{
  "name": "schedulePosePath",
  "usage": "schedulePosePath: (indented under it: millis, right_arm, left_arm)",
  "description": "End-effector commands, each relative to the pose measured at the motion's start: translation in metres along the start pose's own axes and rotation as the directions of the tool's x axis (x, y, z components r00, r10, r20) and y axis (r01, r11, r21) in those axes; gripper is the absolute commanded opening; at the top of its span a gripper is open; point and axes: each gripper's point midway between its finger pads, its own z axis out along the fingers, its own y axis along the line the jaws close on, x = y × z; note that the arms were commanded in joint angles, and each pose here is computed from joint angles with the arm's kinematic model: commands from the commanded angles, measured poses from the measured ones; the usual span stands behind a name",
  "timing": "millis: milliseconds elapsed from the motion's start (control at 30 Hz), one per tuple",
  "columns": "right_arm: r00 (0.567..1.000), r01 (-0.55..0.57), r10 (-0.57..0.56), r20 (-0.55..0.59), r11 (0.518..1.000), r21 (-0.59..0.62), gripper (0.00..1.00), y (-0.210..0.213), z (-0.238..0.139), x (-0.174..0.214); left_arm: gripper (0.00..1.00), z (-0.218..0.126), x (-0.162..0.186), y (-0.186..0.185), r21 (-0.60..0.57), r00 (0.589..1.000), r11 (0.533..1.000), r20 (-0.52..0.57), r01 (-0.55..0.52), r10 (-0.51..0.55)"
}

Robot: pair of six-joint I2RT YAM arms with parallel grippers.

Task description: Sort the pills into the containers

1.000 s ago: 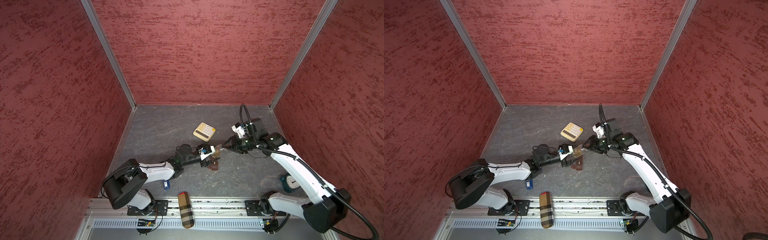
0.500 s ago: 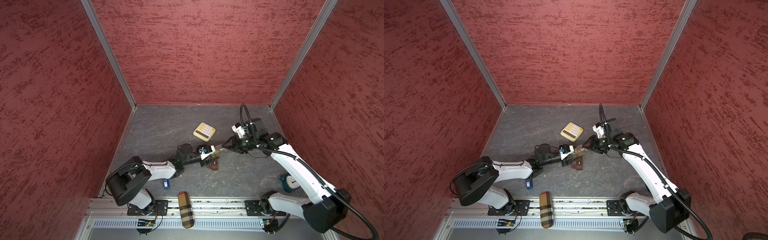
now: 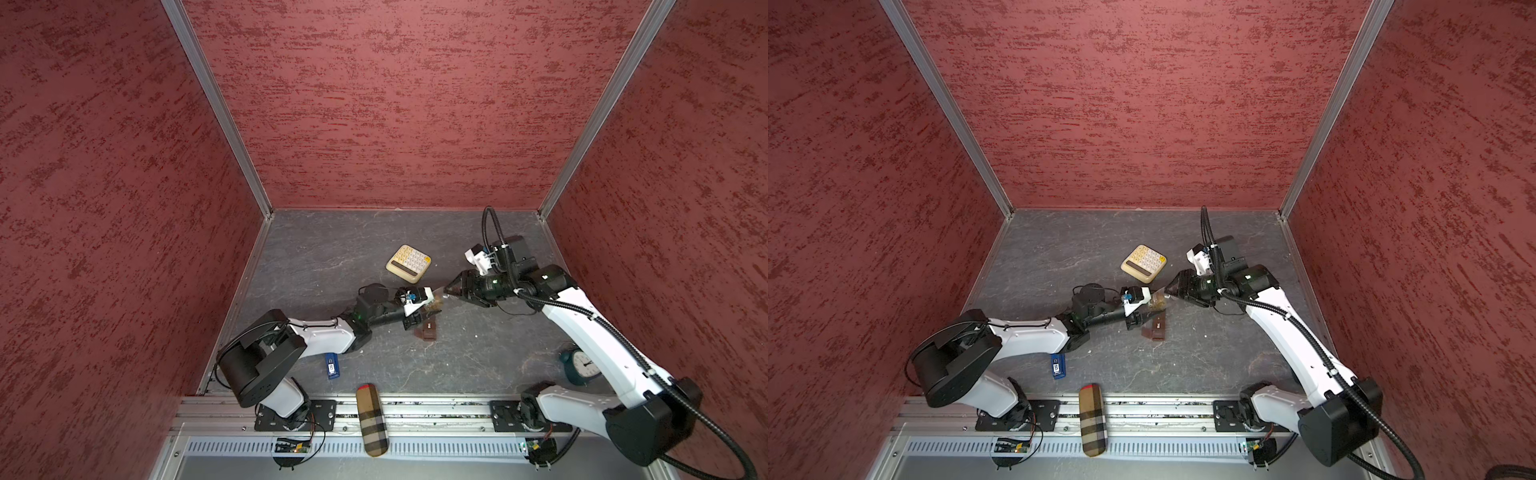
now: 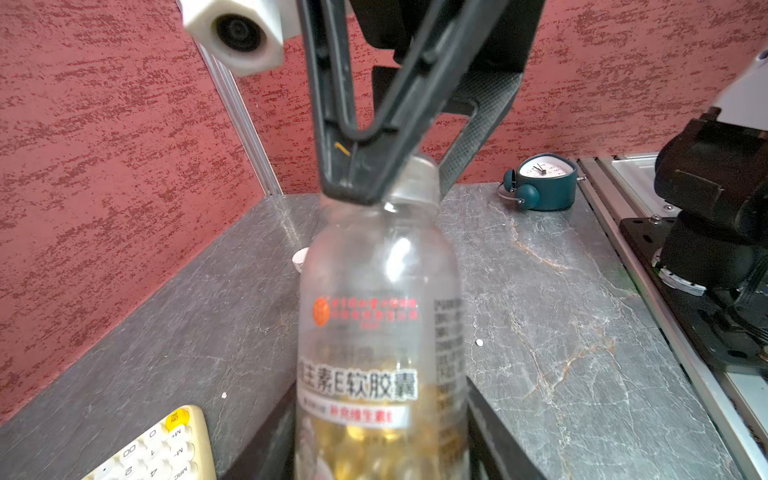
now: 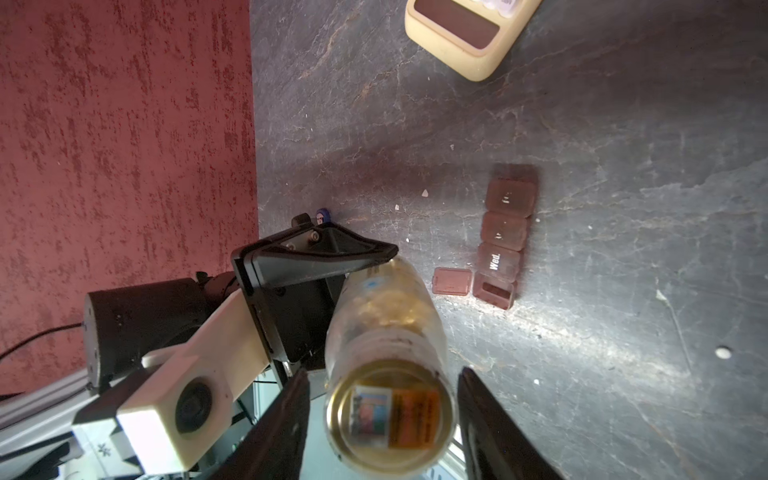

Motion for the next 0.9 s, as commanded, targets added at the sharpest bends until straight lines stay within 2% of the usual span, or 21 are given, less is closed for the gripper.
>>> schedulePosePath:
  millis: [0, 100, 200, 300, 433, 633, 867]
  right_arm:
    - [0.996, 0.006, -0.006, 0.090, 1.000, 0.000, 0.67, 0.014, -0.018, -0.017]
    - [0.985, -0.051, 0.046, 0.169, 0.998, 0.023, 0.75, 0.013, -0.032, -0.033]
    - [0.968, -0.117, 0.109, 0.227, 0.993, 0.024, 0.77, 0.010, -0.042, -0.049]
    - [0.948, -0.176, 0.162, 0.275, 0.984, 0.026, 0.78, 0.004, -0.049, -0.065]
    - [0.949, -0.209, 0.199, 0.245, 0.978, 0.014, 0.77, 0.002, -0.041, -0.078]
    - [0.959, -0.228, 0.228, 0.171, 0.973, -0.018, 0.76, 0.002, -0.019, -0.088]
    - [0.958, -0.224, 0.228, 0.172, 0.974, -0.044, 0.71, 0.001, -0.013, -0.097]
  left_arm:
    - [0.21, 0.006, -0.004, 0.021, -0.113, 0.997, 0.991, -0.010, -0.073, 0.072]
    - [0.15, 0.007, -0.007, 0.046, -0.272, 0.982, 0.944, -0.032, -0.188, 0.187]
    - [0.08, 0.006, -0.014, 0.071, -0.424, 0.955, 0.861, -0.041, -0.282, 0.292]
    - [0.05, 0.006, -0.016, 0.086, -0.525, 0.923, 0.774, -0.067, -0.355, 0.378]
    - [0.01, 0.012, -0.014, 0.093, -0.595, 0.873, 0.667, -0.132, -0.449, 0.470]
    - [0.00, 0.024, -0.008, 0.090, -0.578, 0.855, 0.657, -0.154, -0.484, 0.495]
    - [0.00, 0.030, -0.004, 0.084, -0.557, 0.850, 0.666, -0.154, -0.496, 0.504]
